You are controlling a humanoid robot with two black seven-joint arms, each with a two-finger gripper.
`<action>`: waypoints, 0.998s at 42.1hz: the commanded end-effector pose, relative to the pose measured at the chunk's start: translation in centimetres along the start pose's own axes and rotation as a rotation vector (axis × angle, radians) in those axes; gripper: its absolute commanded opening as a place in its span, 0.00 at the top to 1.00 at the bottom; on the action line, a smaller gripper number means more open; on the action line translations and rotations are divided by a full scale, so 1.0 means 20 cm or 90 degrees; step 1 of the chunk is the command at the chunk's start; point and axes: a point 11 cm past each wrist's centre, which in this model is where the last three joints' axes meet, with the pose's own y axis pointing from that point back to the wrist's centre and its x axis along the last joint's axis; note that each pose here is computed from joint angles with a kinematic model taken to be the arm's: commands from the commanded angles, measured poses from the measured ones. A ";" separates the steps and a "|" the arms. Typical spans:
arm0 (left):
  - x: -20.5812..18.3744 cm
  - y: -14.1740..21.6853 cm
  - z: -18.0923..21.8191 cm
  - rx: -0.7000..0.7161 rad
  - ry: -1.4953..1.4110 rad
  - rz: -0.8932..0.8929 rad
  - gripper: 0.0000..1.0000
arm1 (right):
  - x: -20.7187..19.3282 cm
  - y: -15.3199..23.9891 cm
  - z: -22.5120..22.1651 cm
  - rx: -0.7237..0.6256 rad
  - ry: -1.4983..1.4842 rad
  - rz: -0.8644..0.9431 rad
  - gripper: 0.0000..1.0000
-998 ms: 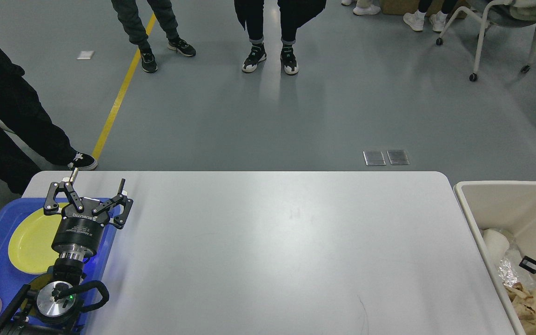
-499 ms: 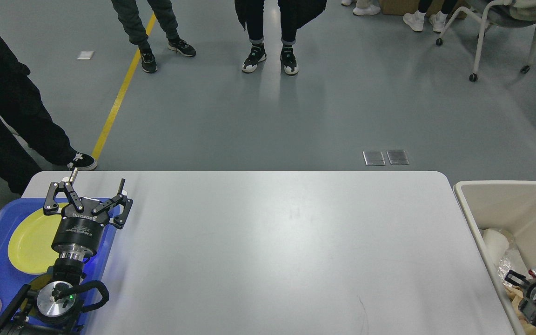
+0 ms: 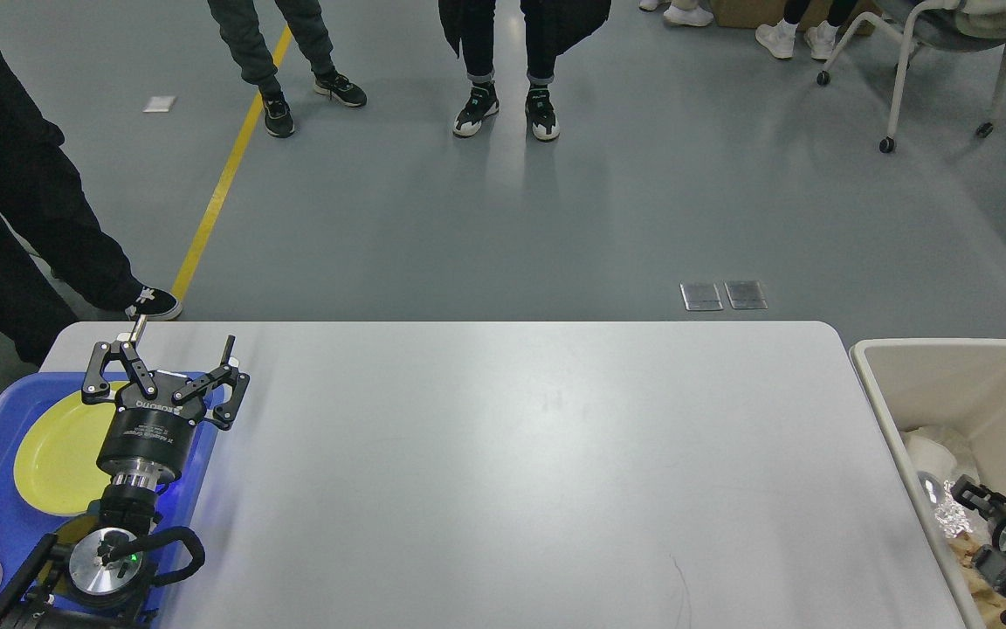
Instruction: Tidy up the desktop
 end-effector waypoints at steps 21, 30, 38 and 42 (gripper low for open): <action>0.00 0.00 0.00 0.001 0.000 0.000 0.04 | 0.76 0.12 -0.44 0.226 -0.559 -0.067 0.00; 0.00 0.00 0.00 0.001 0.000 0.000 0.04 | 0.94 0.25 -0.63 0.396 -0.966 -0.154 0.00; 0.00 0.00 0.00 0.000 0.000 0.000 0.04 | 0.88 0.41 -0.73 0.554 -1.147 -0.298 0.00; 0.00 0.00 0.00 0.001 0.000 0.000 0.04 | 0.79 0.48 -0.74 0.634 -1.132 -0.356 0.00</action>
